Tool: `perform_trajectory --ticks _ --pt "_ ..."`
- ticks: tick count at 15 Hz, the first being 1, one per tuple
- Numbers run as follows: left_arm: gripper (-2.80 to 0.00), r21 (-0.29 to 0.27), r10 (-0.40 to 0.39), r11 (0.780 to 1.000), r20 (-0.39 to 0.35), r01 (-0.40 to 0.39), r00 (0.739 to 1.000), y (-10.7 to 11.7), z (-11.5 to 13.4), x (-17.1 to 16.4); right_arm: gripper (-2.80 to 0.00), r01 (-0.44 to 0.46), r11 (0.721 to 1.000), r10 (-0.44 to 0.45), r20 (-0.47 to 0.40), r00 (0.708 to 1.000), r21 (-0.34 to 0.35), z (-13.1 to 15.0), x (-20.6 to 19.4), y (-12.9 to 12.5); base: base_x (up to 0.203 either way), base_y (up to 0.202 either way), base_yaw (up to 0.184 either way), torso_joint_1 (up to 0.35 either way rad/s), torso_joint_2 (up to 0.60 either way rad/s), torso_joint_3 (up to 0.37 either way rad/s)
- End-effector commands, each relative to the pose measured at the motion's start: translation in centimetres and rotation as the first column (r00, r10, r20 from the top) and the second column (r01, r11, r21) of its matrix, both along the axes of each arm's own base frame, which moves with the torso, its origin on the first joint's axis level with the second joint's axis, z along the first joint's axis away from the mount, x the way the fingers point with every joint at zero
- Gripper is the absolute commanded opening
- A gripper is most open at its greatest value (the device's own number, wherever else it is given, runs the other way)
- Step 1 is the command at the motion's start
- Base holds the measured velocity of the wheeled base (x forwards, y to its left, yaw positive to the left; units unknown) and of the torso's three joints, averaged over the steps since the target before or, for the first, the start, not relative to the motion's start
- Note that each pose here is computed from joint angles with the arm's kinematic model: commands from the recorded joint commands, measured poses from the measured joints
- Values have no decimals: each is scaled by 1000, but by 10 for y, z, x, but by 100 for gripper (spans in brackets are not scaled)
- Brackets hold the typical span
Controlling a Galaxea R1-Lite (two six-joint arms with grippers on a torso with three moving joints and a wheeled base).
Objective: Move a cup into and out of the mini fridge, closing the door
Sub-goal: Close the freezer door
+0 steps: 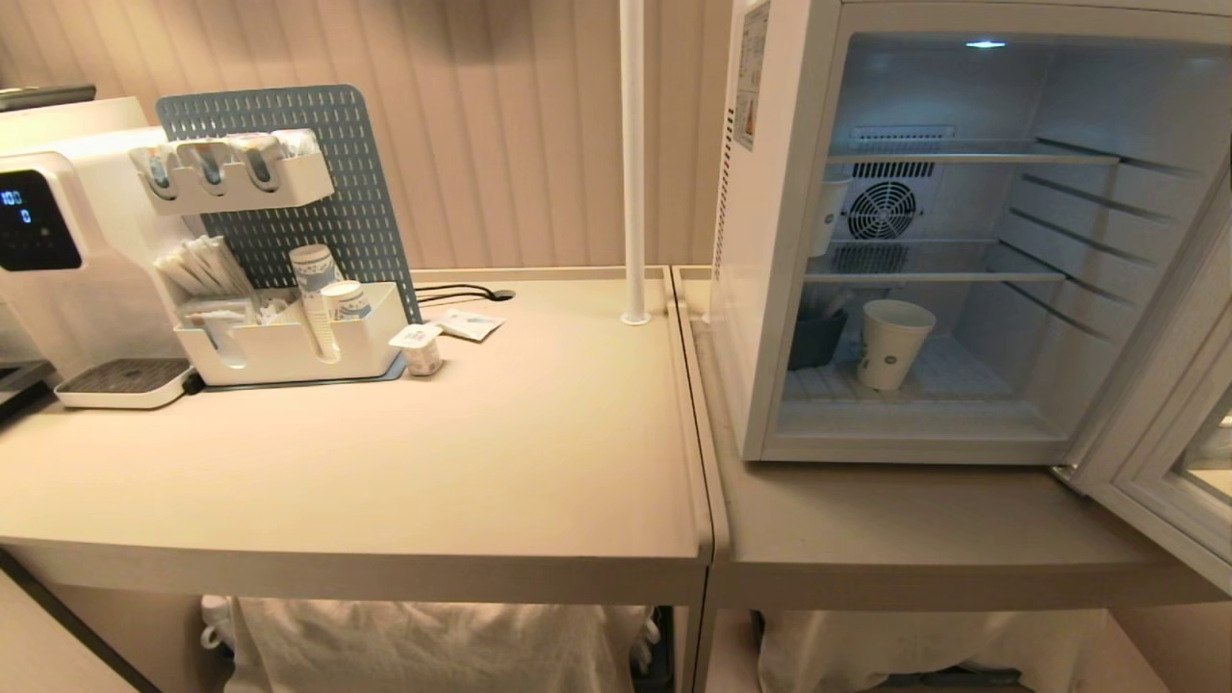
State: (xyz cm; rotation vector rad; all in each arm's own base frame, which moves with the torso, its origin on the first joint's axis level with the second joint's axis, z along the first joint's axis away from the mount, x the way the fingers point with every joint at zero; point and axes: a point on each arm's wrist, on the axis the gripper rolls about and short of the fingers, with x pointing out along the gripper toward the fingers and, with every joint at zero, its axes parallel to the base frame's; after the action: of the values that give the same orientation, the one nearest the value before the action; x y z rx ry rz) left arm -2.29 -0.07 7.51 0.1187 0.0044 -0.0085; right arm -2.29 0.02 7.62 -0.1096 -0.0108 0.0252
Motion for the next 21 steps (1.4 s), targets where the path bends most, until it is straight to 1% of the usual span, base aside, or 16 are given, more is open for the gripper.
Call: perform_trajectory --ticks 1,2,7,17,21 --pt "-280 3 2 1000 -1 -2 1000 0 0 0 -280 0 1000 0 -1 1000 0 0 0 0 0 0 0 0 0 0" --pt "-280 -7 2 1000 -3 -2 1000 0 0 0 -280 0 1000 0 0 1000 1 0 0 0 0 0 0 0 0 0" --pt "-280 -2 4 1000 -4 -4 1000 0 0 0 -280 0 1000 0 -2 1000 -1 0 0 0 -19 0 0 1 2 1" --pt "-280 -2 4 1000 -4 -4 1000 0 0 0 -280 -2 1000 2 -2 1000 -1 0 0 0 -191 -3 -1 1 1 4" --pt "-280 -1 2 1000 -5 -2 1000 0 -1 0 -280 -1 1000 1 -1 1000 -1 0 0 0 -193 -100 -3 1 3 2"
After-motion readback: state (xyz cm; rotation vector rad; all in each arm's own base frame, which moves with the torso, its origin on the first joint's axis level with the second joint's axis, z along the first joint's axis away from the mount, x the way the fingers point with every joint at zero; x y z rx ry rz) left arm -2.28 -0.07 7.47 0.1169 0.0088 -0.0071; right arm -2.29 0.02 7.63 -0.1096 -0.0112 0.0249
